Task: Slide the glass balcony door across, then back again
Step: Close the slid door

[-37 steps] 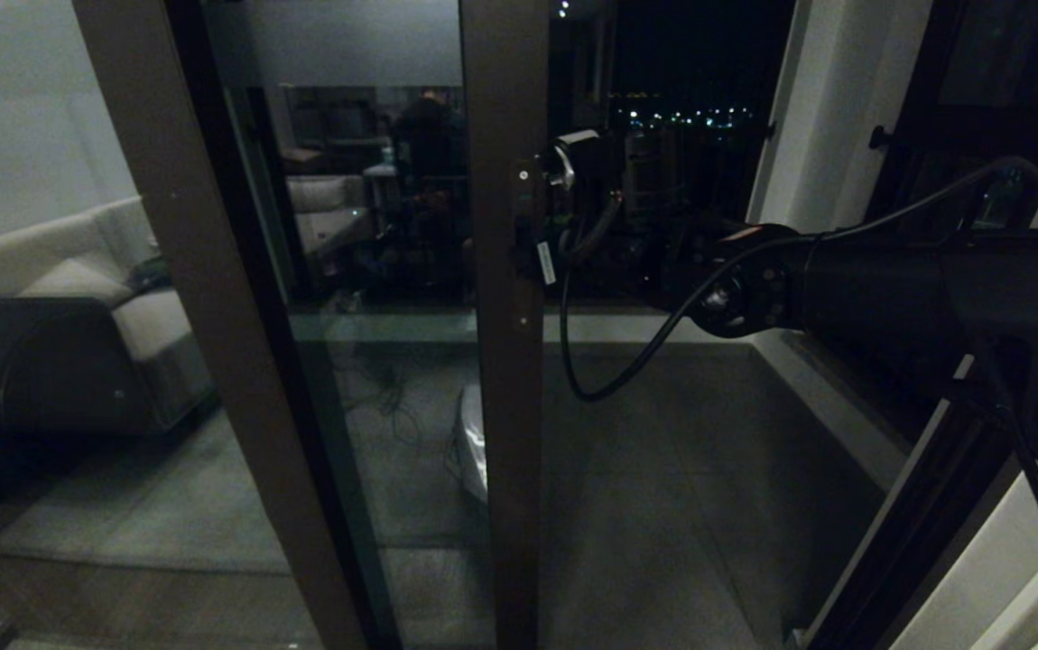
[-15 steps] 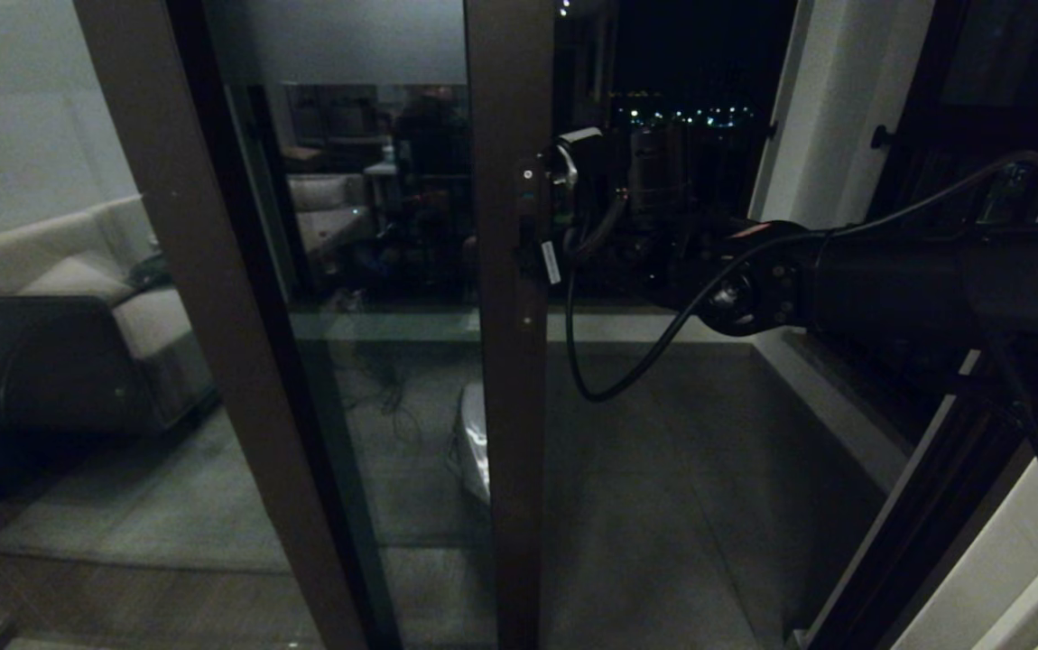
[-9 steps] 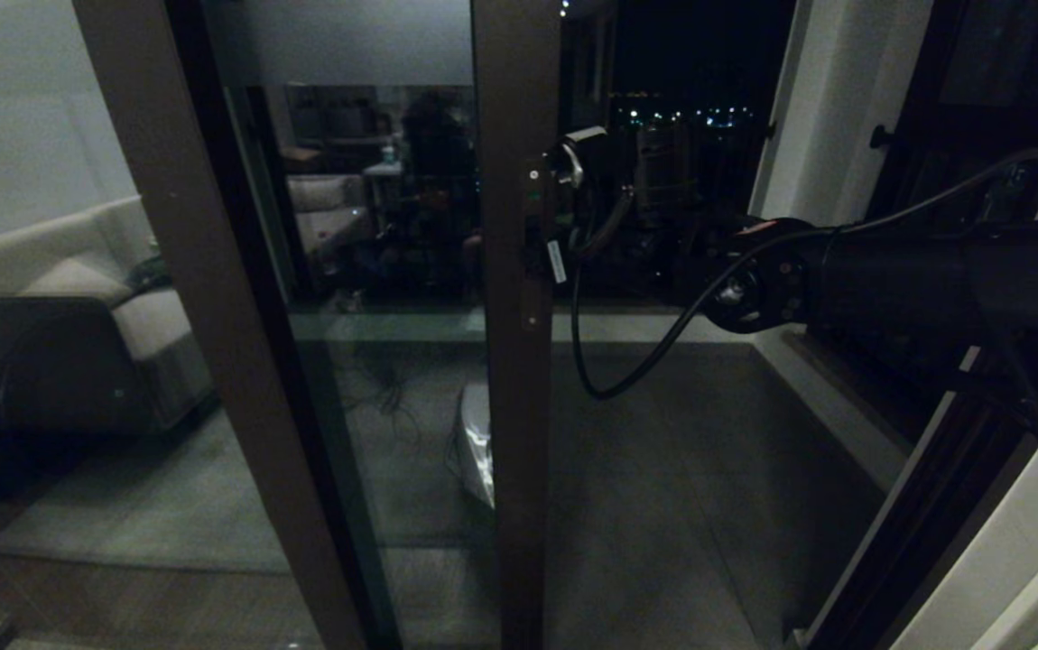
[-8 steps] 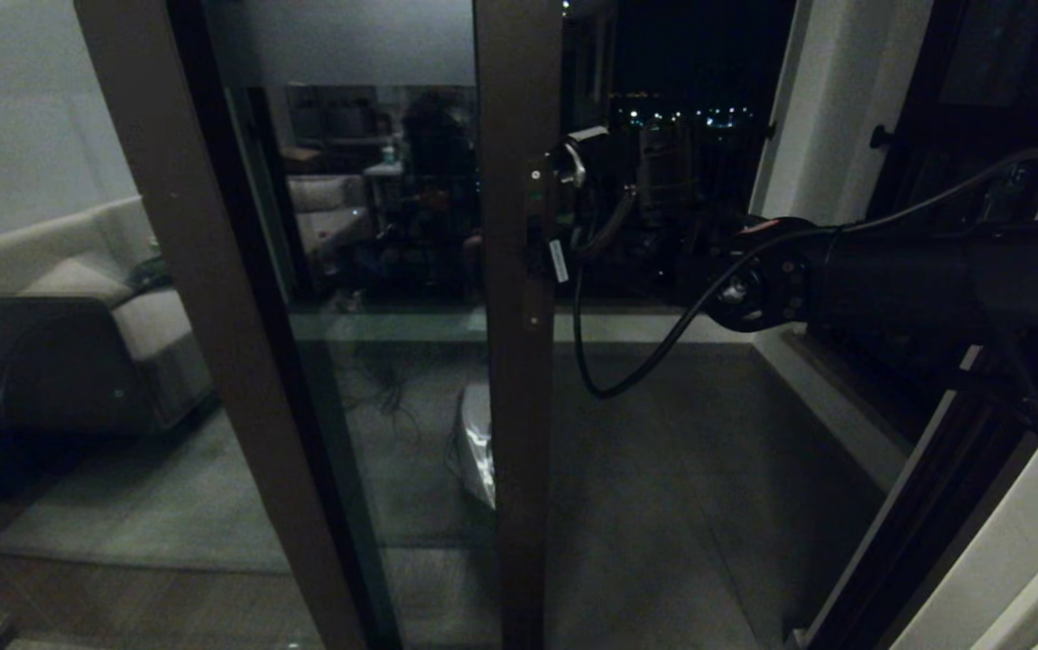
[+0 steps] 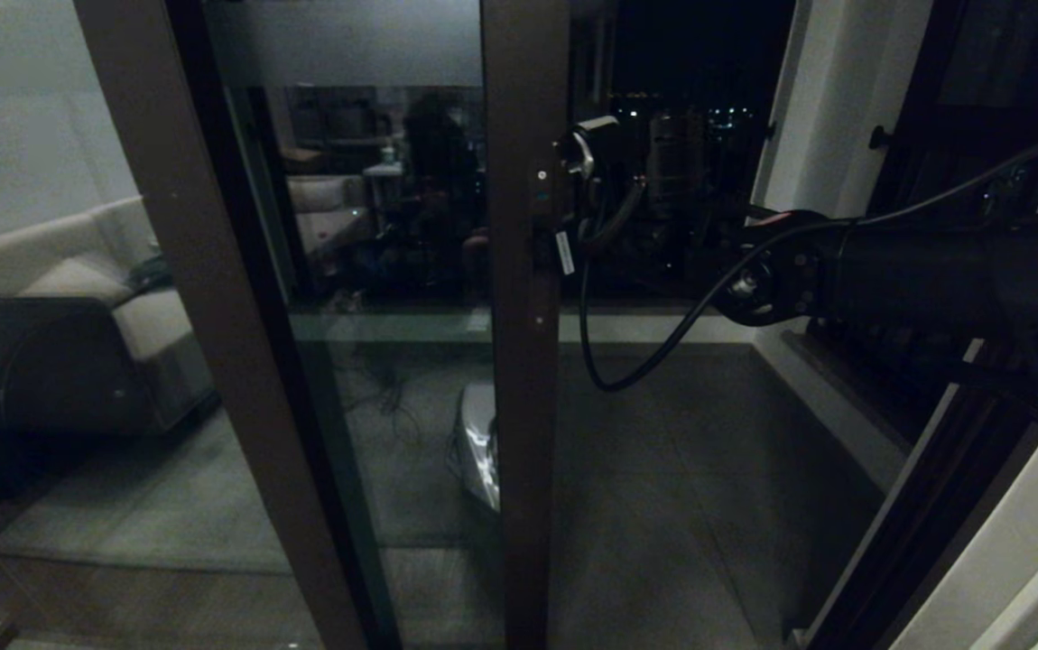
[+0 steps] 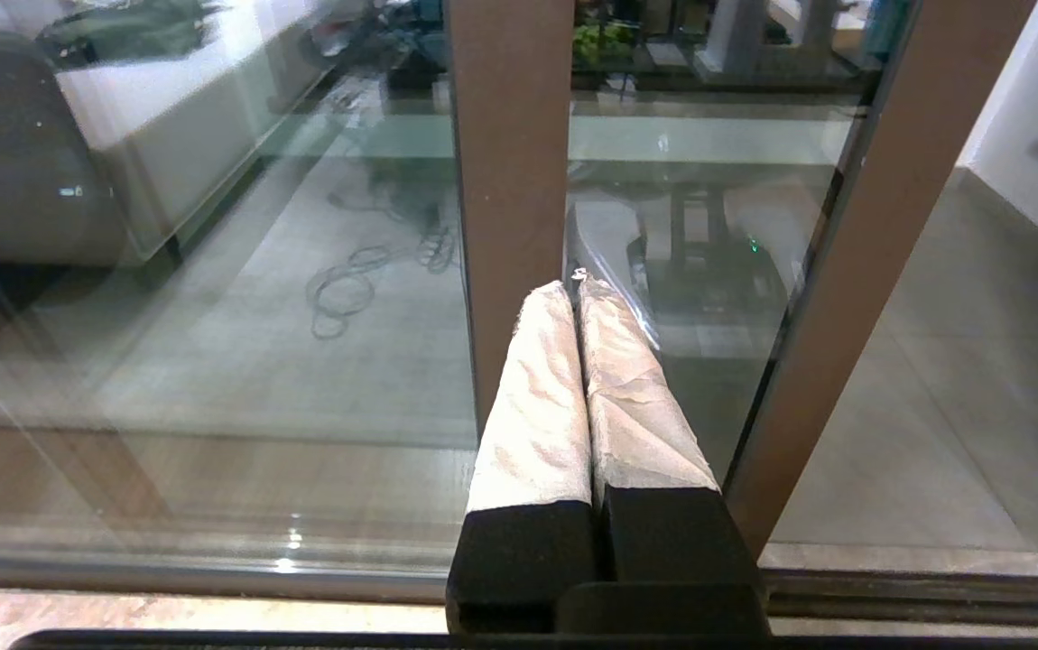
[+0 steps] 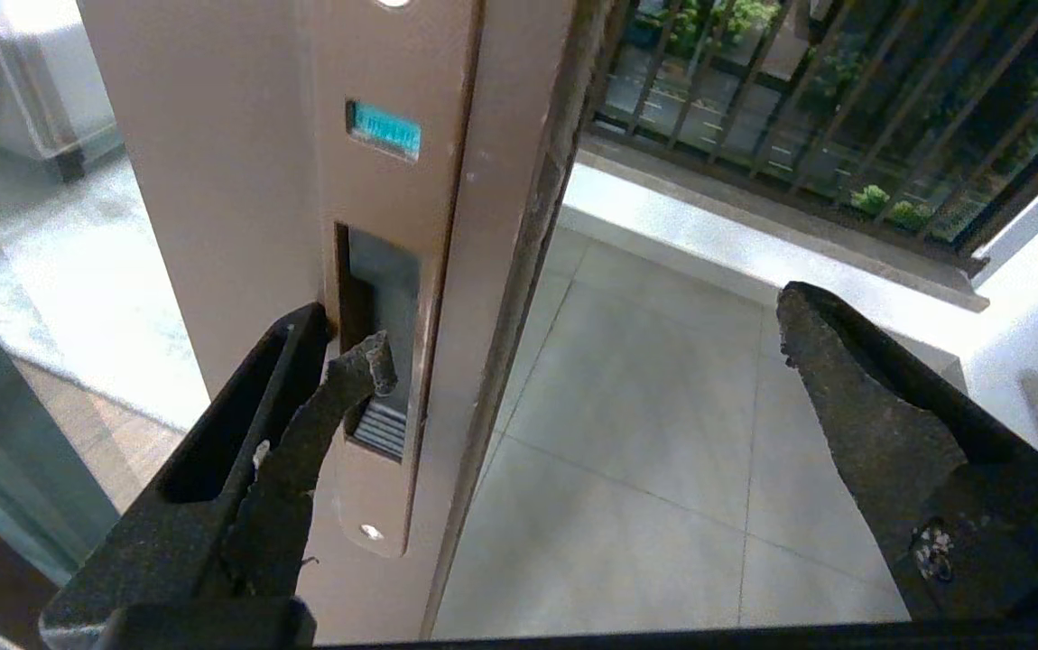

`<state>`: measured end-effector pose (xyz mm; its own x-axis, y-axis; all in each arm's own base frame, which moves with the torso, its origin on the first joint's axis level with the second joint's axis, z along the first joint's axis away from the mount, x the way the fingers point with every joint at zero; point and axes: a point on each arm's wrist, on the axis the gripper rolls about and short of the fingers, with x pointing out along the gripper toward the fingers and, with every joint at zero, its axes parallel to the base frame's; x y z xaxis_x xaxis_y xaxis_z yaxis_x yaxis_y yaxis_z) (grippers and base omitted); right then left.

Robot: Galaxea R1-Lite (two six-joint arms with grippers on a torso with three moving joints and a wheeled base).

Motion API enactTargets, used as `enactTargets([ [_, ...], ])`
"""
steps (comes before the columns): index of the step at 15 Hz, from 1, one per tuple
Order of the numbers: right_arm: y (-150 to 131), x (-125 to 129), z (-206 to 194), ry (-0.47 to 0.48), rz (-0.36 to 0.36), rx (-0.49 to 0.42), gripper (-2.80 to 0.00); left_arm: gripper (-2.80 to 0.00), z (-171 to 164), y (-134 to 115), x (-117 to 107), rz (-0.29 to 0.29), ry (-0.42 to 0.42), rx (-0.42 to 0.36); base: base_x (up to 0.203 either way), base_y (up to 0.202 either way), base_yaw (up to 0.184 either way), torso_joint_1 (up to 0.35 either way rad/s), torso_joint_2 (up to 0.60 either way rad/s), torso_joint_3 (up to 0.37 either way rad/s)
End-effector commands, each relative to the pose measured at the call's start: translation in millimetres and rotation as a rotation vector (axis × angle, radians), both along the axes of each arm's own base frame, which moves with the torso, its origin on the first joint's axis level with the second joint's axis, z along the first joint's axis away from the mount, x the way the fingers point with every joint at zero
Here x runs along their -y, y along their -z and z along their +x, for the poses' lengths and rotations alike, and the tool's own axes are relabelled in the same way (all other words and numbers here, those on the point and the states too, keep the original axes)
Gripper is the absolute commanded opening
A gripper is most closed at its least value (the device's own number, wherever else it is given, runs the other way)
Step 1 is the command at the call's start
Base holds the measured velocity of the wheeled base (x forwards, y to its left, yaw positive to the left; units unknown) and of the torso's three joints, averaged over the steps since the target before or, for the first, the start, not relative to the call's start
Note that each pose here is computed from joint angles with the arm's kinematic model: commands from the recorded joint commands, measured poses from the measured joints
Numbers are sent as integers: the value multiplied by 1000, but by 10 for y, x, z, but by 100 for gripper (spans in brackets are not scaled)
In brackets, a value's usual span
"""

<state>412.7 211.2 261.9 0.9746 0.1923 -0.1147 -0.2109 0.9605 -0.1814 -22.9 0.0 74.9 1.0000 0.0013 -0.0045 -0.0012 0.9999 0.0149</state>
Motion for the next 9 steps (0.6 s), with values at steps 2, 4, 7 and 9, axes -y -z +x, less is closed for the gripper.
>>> enactTargets([
  [2, -20, 323, 104, 73, -13, -2, 0, -280, 1, 5, 0, 0, 0, -2, 0, 0, 0, 0, 0, 0],
  [4, 24, 356, 120, 78, -42, -12, 0, -280, 1, 5, 0, 0, 0, -2, 0, 0, 0, 0, 0, 0],
  [7, 41, 393, 136, 86, -51, -16, 0, -280, 1, 5, 0, 0, 0, -2, 0, 0, 0, 0, 0, 0],
  [9, 54, 439, 155, 96, -56, -20, 0, -280, 1, 5, 0, 0, 0, -2, 0, 0, 0, 0, 0, 0],
])
